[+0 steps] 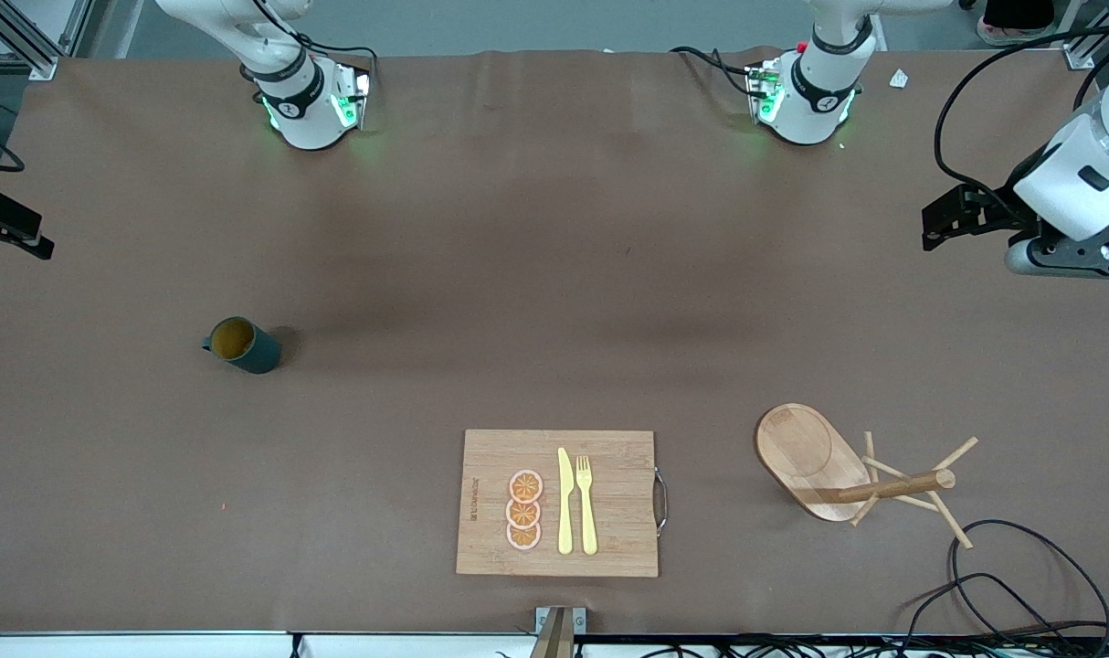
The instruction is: Pass cup and hang on rack
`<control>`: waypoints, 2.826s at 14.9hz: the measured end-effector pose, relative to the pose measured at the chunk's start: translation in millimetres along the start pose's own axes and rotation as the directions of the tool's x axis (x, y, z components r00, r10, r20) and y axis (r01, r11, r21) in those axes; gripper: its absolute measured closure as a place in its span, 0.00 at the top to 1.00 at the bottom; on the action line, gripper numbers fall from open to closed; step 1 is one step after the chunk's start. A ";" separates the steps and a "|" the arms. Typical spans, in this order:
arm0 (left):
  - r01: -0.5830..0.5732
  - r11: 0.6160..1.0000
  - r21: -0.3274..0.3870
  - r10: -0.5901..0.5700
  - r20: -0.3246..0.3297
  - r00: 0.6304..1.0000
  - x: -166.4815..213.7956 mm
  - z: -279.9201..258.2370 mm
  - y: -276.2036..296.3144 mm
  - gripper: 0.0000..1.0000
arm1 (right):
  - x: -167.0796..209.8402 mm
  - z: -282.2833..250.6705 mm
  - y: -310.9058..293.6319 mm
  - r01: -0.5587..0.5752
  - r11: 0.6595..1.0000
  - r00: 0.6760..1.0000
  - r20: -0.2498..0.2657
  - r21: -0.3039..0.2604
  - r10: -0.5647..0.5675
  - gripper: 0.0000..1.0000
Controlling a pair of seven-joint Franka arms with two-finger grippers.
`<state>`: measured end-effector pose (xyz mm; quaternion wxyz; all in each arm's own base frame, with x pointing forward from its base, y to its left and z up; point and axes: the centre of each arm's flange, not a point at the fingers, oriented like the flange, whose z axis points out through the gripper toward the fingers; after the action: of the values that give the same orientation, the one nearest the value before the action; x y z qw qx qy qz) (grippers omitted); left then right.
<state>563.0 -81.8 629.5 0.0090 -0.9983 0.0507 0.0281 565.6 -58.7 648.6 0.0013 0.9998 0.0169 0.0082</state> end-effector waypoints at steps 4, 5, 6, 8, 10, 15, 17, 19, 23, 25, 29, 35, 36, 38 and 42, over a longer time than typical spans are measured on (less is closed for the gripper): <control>0.001 1.000 0.000 -0.001 -0.002 1.000 0.0 -1.1 0.0 1.00 | 8.2 20.8 -8.6 0.008 1.000 1.000 0.003 0.000 -0.008 1.00; 0.002 1.000 0.000 -0.002 -0.002 1.000 0.3 -0.8 0.0 1.00 | 11.6 30.5 -9.7 0.008 1.000 1.000 0.008 0.000 -0.008 1.00; 0.003 1.000 0.000 -0.003 -0.003 1.000 0.9 -0.3 0.0 1.00 | 15.3 41.8 -10.5 0.008 1.000 1.000 0.013 0.000 -0.008 1.00; 0.002 1.000 -0.001 -0.002 -0.015 1.000 3.1 -0.3 0.3 1.00 | 21.3 68.9 -12.0 0.011 1.000 0.999 0.031 0.002 -0.011 1.00; 0.003 1.000 -0.002 -0.003 -0.026 1.000 5.3 -0.2 2.7 1.00 | 25.4 99.1 -14.8 0.006 1.000 0.999 0.051 0.004 -0.007 1.00; 0.023 1.000 -0.003 -0.023 -0.020 1.000 10.2 7.4 19.5 1.00 | 22.1 179.5 -30.1 -0.076 0.996 0.990 0.123 0.035 0.072 1.00; 0.023 1.000 -0.003 -0.023 -0.018 1.000 11.0 8.6 20.1 1.00 | 21.0 209.3 -38.6 -0.102 0.994 0.981 0.167 0.035 0.095 1.00; 0.023 1.000 -0.003 -0.023 -0.018 1.000 11.3 9.0 20.1 1.00 | 21.0 236.6 -45.6 -0.130 0.991 0.973 0.196 0.027 0.122 1.00; 0.023 1.000 -0.003 -0.023 -0.018 1.000 11.5 9.1 20.1 1.00 | 19.8 286.6 -57.0 -0.146 0.989 0.967 0.212 0.013 0.140 1.00; 0.023 1.000 -0.003 -0.023 -0.018 1.000 11.5 9.1 20.1 1.00 | 19.3 312.6 -56.5 -0.148 0.989 0.964 0.223 0.007 0.143 1.00; 0.023 1.000 -0.003 -0.023 -0.018 1.000 11.5 9.1 20.1 1.00 | 19.5 350.6 -55.9 -0.150 0.989 0.956 0.256 -0.005 0.146 1.00; 0.023 1.000 -0.003 -0.023 -0.018 1.000 11.5 9.1 19.8 1.00 | 12.5 384.5 -53.9 -0.175 0.985 0.939 0.300 -0.001 0.167 1.00; 0.024 1.000 -0.003 -0.024 -0.018 1.000 11.5 9.1 19.6 1.00 | 9.8 388.7 -54.1 -0.179 0.984 0.936 0.309 0.001 0.170 0.97; 0.024 1.000 -0.003 -0.024 -0.018 1.000 11.6 9.1 19.5 1.00 | 6.0 394.2 -54.4 -0.184 0.983 0.932 0.317 0.004 0.173 0.92; 0.024 1.000 -0.003 -0.024 -0.018 1.000 11.6 9.1 19.5 1.00 | 2.9 402.8 -54.1 -0.186 0.983 0.932 0.317 0.002 0.176 0.68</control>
<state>572.0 -102.2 619.5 0.0076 -0.9990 0.0389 0.0192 573.3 -5.5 245.7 -0.0129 0.9855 -0.0755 -0.1517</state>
